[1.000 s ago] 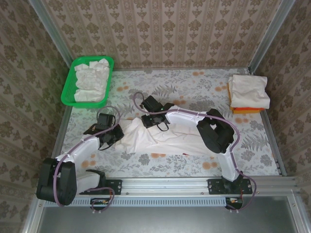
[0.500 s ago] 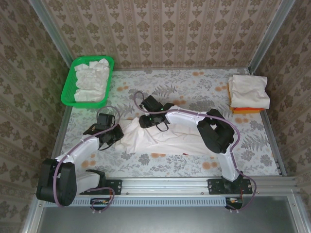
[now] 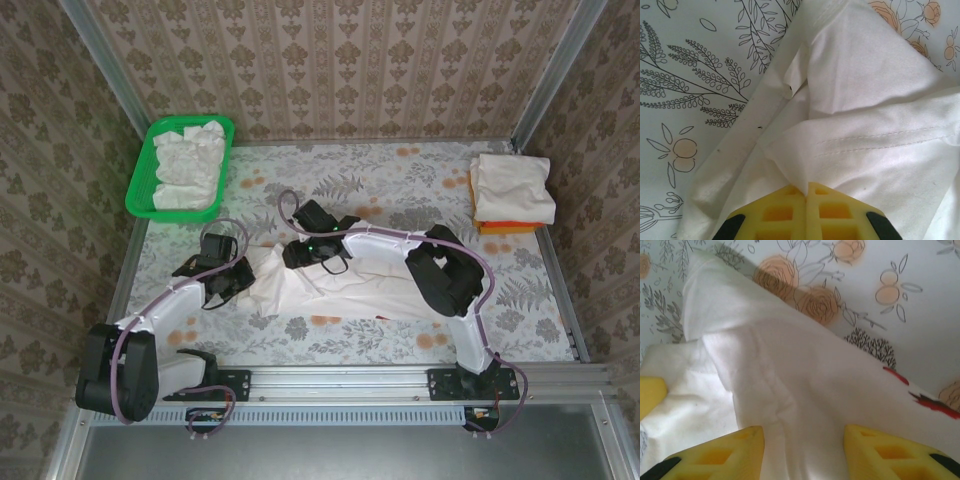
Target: Fold and stack the t-shirts
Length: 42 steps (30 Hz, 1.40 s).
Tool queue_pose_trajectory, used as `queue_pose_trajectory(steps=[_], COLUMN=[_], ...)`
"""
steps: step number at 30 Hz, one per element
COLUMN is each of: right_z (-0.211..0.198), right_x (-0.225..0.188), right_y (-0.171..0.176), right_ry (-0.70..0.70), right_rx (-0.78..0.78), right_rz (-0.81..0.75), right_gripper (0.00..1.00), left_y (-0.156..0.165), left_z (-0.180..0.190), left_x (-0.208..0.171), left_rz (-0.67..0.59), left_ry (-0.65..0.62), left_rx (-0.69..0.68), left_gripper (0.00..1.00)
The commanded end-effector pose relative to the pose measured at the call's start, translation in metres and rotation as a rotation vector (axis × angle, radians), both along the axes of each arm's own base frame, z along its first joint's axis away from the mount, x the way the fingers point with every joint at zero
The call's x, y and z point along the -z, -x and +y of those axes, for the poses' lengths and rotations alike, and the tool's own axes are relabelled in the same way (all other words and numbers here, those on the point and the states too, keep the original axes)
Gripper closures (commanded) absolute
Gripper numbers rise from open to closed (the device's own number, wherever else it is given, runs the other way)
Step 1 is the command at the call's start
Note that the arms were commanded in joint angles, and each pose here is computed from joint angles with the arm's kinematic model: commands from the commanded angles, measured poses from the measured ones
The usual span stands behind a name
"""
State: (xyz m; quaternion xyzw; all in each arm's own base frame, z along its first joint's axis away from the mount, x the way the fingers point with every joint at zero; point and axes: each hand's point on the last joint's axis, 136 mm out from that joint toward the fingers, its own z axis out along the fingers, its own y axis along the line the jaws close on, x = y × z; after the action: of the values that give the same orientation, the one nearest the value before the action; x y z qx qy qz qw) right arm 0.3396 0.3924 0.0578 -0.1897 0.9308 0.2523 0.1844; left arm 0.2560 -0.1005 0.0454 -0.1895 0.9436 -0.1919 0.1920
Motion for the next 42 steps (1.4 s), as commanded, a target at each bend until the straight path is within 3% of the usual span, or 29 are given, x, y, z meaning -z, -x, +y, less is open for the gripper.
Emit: queue_pose_trajectory(steps=[1, 8, 14, 20, 25, 27, 33, 42], right_z=[0.008, 0.009, 0.008, 0.011, 0.012, 0.011, -0.004, -0.032], right_x=[-0.031, -0.035, -0.030, -0.004, -0.011, -0.019, -0.043, -0.044], right_y=[0.001, 0.002, 0.001, -0.007, -0.010, -0.010, -0.004, 0.015], right_ry=[-0.094, -0.116, -0.114, -0.068, -0.068, -0.075, -0.078, -0.083], right_rx=[-0.023, -0.014, -0.011, 0.003, 0.001, 0.004, 0.027, 0.114], right_rz=[-0.031, -0.040, -0.052, -0.019, -0.031, -0.044, -0.089, -0.077], right_gripper=[0.52, 0.43, 0.43, 0.55, 0.88, 0.96, 0.96, 0.99], left_y=[0.001, -0.001, -0.002, -0.002, -0.006, -0.008, -0.017, -0.038], left_z=[0.000, -0.003, -0.004, -0.004, -0.005, -0.007, -0.005, -0.013], left_x=[0.002, 0.002, 0.002, 0.000, -0.004, -0.008, -0.031, -0.067], left_rz=[0.007, 0.004, 0.002, -0.004, -0.019, -0.032, -0.085, -0.178], left_ry=[-0.004, 0.005, 0.008, 0.005, 0.009, 0.006, -0.036, -0.033], left_rx=[0.023, 0.030, 0.038, 0.046, 0.052, 0.065, 0.106, 0.160], left_gripper=[1.00, 1.00, 1.00, 1.00, 1.00, 1.00, 1.00, 1.00])
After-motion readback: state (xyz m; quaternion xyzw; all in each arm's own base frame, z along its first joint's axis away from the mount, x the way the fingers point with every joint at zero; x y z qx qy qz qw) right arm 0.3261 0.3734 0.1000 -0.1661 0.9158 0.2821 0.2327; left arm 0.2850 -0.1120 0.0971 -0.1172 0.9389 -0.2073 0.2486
